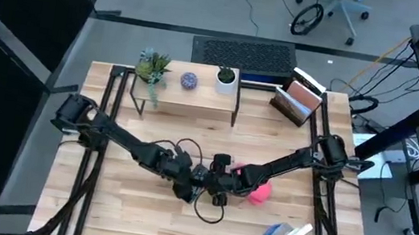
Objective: Apply microfiber cloth
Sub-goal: Spray the back of the cellphone using the spray bottle
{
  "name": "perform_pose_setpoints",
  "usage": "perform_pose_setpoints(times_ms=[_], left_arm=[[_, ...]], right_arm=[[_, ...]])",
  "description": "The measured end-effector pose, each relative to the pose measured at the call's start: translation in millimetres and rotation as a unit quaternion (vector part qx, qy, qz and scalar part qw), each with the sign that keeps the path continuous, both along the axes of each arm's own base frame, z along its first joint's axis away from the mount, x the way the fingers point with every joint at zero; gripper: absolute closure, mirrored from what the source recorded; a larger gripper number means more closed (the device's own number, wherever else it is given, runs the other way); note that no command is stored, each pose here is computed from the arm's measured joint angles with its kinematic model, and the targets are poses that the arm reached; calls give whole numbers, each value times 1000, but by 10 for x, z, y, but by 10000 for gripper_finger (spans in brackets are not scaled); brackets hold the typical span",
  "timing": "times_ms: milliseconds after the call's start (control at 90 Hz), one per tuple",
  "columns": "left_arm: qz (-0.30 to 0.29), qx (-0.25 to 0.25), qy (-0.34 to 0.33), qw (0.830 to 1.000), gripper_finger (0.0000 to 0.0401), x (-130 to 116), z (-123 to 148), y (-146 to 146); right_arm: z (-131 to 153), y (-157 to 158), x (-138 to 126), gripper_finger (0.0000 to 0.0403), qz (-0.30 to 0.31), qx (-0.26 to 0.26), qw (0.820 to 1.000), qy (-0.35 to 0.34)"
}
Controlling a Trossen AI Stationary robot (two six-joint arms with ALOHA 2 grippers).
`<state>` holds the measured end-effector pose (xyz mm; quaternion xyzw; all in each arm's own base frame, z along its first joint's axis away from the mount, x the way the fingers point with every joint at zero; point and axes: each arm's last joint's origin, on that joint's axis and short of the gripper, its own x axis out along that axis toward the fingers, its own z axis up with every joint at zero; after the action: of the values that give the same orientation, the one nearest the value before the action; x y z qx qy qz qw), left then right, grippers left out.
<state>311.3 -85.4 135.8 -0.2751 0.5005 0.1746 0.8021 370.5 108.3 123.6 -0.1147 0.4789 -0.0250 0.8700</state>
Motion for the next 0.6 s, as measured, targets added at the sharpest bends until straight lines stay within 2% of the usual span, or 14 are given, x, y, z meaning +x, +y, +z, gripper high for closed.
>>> perform_pose_setpoints(times_ms=[189,600], left_arm=[[-1,-37,-25,999,179,107,-87,-28],[-13,-70,-89,994,189,225,-99,-108]], right_arm=[[0,2,0,188,0,1,1000,-1],[-1,25,-11,188,10,10,1000,2]])
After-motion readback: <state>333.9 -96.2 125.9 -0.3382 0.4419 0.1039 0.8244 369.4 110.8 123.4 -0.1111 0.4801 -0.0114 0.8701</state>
